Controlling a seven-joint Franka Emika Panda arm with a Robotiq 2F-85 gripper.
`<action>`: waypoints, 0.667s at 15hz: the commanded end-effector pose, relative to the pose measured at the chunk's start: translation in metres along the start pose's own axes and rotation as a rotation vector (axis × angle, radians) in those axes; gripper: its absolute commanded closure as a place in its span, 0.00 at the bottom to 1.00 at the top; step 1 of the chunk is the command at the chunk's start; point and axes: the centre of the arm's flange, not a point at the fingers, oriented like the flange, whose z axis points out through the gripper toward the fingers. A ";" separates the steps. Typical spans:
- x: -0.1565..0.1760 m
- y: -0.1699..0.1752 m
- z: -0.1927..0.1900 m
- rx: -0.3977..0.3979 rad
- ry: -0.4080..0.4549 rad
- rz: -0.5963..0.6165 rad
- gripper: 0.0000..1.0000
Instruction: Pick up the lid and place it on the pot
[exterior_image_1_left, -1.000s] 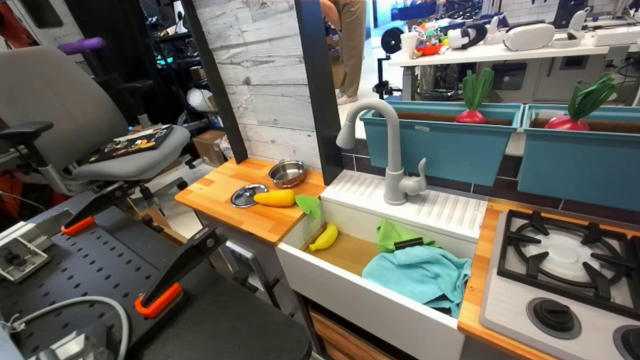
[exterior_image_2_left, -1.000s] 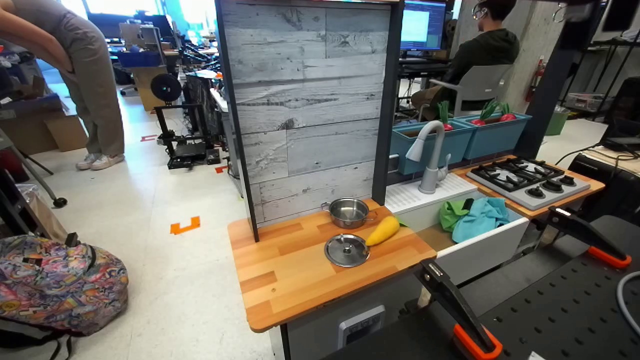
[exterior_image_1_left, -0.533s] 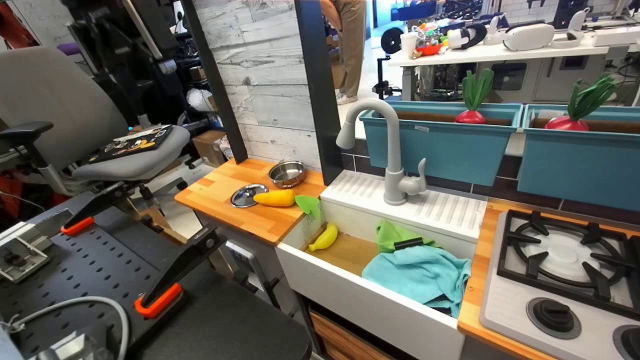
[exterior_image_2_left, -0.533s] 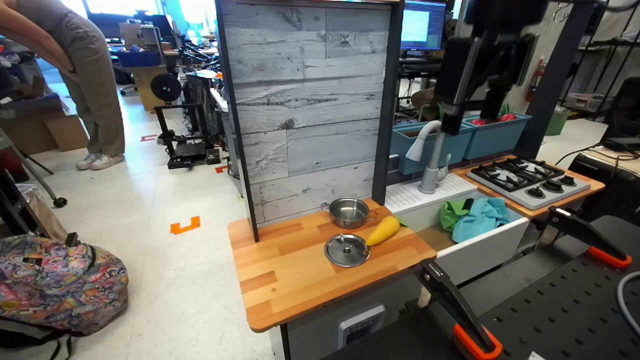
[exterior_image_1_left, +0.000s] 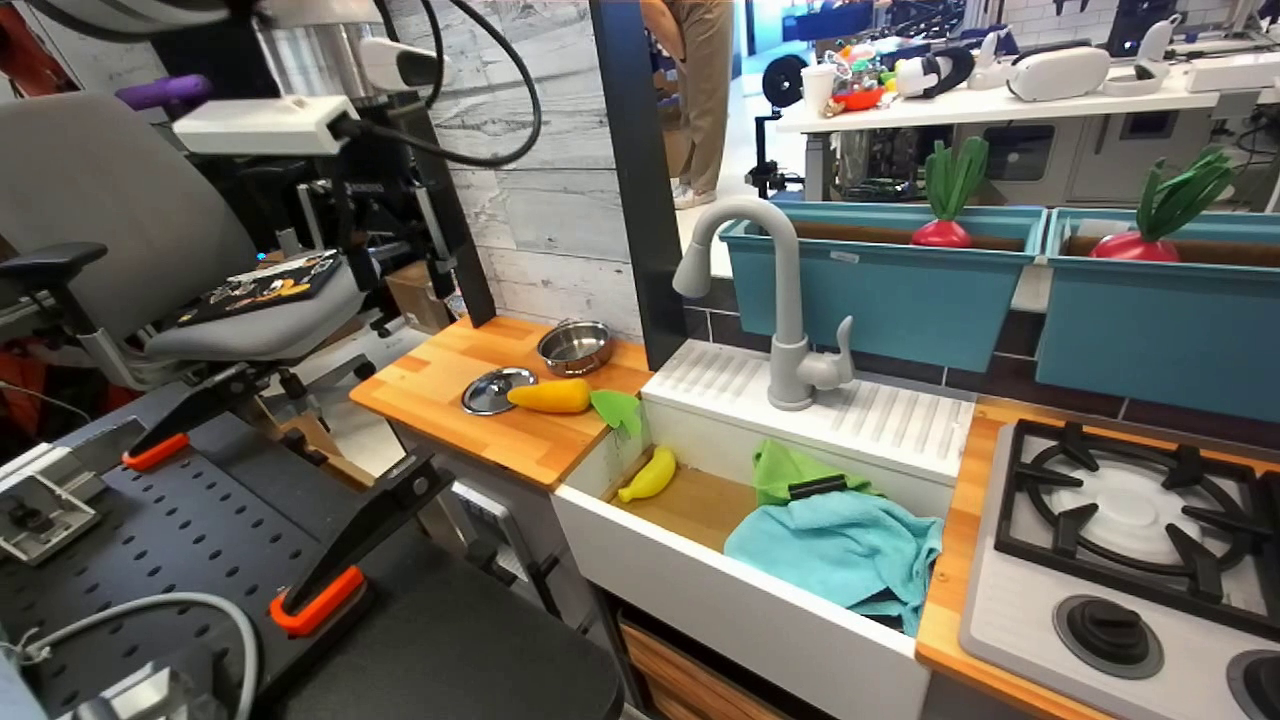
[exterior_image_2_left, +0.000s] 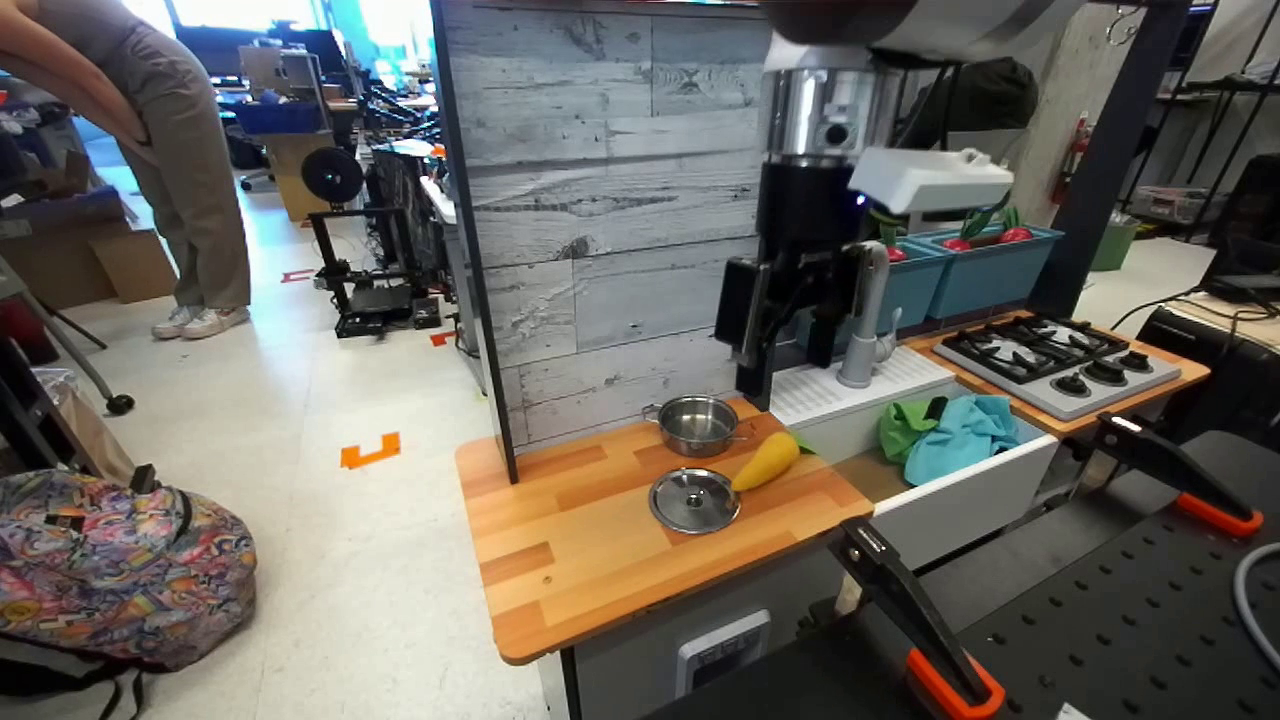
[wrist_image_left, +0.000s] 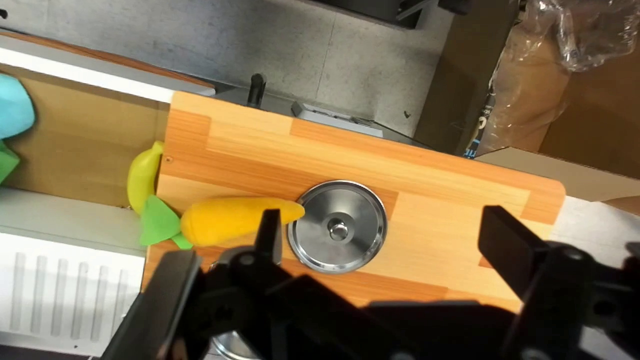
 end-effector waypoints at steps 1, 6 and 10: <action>0.052 0.003 0.043 0.017 -0.038 -0.014 0.00; 0.080 0.000 0.089 0.016 -0.066 0.013 0.00; 0.099 -0.011 0.115 -0.025 -0.093 0.047 0.00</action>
